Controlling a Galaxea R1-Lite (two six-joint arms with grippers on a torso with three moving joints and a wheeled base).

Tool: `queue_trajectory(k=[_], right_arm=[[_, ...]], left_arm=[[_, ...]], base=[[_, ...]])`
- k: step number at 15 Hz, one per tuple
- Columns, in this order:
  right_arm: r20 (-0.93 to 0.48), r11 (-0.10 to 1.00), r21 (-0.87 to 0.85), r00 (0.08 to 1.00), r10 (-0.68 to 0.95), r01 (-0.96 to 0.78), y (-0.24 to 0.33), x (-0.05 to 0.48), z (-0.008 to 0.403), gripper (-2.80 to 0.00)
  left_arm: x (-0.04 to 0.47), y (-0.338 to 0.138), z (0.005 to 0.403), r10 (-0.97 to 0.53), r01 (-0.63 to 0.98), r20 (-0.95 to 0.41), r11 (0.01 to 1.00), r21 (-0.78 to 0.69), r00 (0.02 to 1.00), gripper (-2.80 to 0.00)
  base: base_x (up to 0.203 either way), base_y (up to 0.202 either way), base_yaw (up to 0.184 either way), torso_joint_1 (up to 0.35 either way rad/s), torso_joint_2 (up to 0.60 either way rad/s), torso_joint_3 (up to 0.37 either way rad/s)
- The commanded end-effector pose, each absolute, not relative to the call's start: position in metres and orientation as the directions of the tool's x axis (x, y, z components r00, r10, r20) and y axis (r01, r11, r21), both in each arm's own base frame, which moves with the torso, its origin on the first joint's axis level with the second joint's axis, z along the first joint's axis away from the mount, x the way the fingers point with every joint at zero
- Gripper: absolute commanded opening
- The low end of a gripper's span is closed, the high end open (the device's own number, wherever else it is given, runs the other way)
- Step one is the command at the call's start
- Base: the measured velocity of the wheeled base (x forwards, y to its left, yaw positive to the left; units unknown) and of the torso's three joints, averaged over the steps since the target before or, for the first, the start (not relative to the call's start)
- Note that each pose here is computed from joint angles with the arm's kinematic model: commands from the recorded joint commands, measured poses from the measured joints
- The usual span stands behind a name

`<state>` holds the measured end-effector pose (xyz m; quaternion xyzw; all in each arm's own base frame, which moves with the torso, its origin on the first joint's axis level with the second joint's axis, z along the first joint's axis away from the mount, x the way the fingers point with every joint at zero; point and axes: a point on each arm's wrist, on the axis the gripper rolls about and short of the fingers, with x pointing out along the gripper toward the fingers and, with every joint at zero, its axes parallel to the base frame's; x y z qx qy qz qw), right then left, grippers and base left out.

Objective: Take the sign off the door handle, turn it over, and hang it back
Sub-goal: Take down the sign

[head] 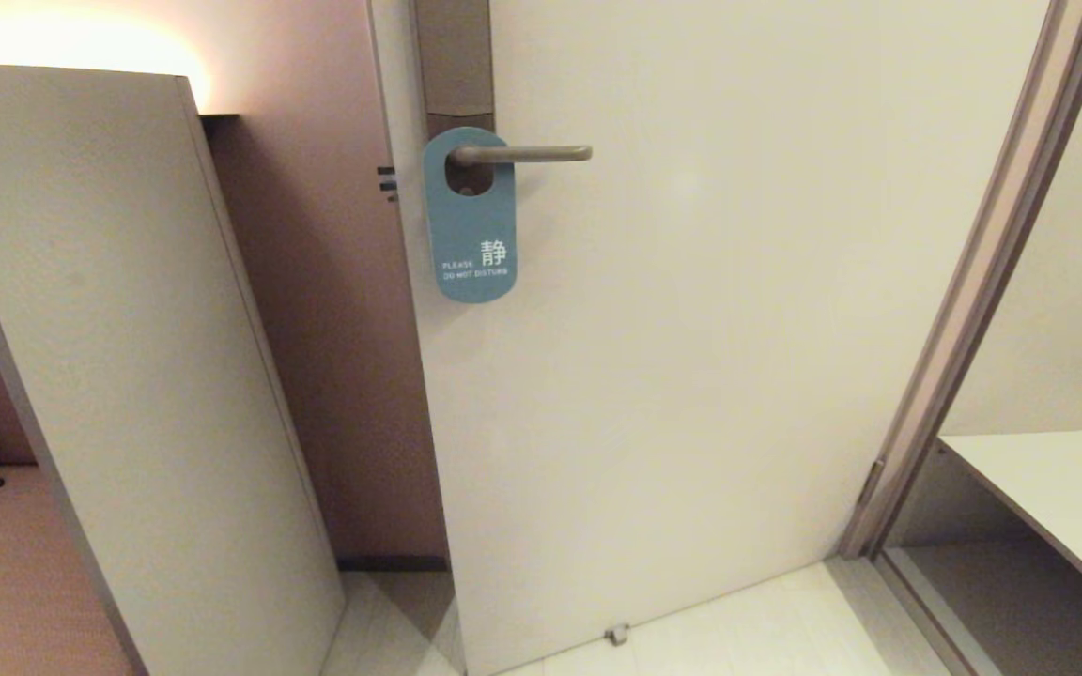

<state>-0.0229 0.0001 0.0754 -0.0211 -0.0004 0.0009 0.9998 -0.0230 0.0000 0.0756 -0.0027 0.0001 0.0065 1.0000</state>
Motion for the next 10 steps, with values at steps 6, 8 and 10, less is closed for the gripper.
queue_trajectory(k=[6, 8, 10], right_arm=[[0.000, 0.999, -0.043, 1.000, 0.002, -0.002, 0.0001, -0.0228, 0.0755, -2.80], [0.000, 0.999, -0.043, 1.000, 0.002, -0.002, 0.0001, -0.0228, 0.0755, -2.80], [0.000, 0.999, -0.043, 1.000, 0.002, -0.002, 0.0001, -0.0228, 0.0755, -2.80]], left_arm=[[-0.0230, 0.0000, 0.0759, 0.014, -0.014, 0.000, 1.000, -0.006, 1.000, -2.80], [-0.0229, 0.0000, 0.0756, 0.014, -0.014, -0.001, 1.000, -0.006, 1.000, -2.80], [-0.0229, 0.0000, 0.0756, 0.014, -0.014, -0.002, 1.000, -0.006, 1.000, -2.80]], base=[[0.000, 0.000, 0.000, 0.000, 0.00, 0.000], [0.000, 0.000, 0.000, 0.000, 0.00, 0.000], [0.000, 0.000, 0.000, 0.000, 0.00, 0.000]])
